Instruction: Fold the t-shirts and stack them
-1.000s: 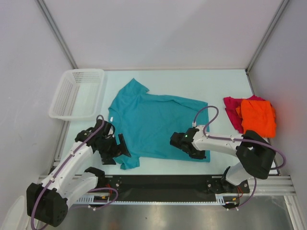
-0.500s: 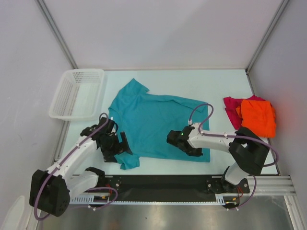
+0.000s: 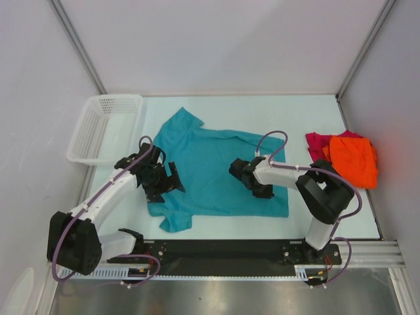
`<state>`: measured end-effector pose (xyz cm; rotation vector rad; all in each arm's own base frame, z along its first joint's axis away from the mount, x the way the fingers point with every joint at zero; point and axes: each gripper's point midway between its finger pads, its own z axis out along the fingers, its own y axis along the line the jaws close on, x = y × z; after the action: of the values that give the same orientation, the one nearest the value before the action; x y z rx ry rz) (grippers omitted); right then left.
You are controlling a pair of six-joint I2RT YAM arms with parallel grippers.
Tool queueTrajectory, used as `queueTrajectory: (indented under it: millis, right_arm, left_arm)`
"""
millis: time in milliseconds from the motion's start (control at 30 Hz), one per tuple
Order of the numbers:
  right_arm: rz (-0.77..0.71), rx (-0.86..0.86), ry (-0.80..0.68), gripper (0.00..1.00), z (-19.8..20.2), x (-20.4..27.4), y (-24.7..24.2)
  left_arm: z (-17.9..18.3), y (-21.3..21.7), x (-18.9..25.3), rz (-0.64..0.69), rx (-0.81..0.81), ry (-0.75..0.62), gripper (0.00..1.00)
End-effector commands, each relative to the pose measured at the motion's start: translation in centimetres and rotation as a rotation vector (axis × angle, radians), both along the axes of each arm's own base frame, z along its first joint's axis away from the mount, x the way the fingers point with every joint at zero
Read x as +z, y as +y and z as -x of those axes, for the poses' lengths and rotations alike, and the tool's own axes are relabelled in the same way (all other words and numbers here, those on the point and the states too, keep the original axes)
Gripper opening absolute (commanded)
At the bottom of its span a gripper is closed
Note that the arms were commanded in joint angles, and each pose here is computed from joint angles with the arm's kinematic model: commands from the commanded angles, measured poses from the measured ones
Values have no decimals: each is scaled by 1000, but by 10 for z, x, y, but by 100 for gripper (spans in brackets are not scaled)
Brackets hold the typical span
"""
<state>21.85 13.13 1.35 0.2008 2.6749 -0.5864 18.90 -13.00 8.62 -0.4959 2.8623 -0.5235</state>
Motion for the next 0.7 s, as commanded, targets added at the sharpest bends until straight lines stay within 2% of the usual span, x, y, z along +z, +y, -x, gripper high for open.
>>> queueTrajectory:
  millis: [0,233,467,667]
  right_arm:
    - [-74,-14,-56,7,-38,-23,13]
    - [-48,-35,-13,7,-43,-43,4]
    - [-27,-72,-1,7,-37,-45,-10]
    - [-3,-81,2,7,-47,-47,-18]
  left_arm:
    - [-12,-3,3,-3,-20,-28,95]
    - [-12,-2,-2,-10,-29,-13,95]
    - [-13,-3,-6,-4,-29,-9,95]
    - [-10,-3,-11,3,-25,-4,95]
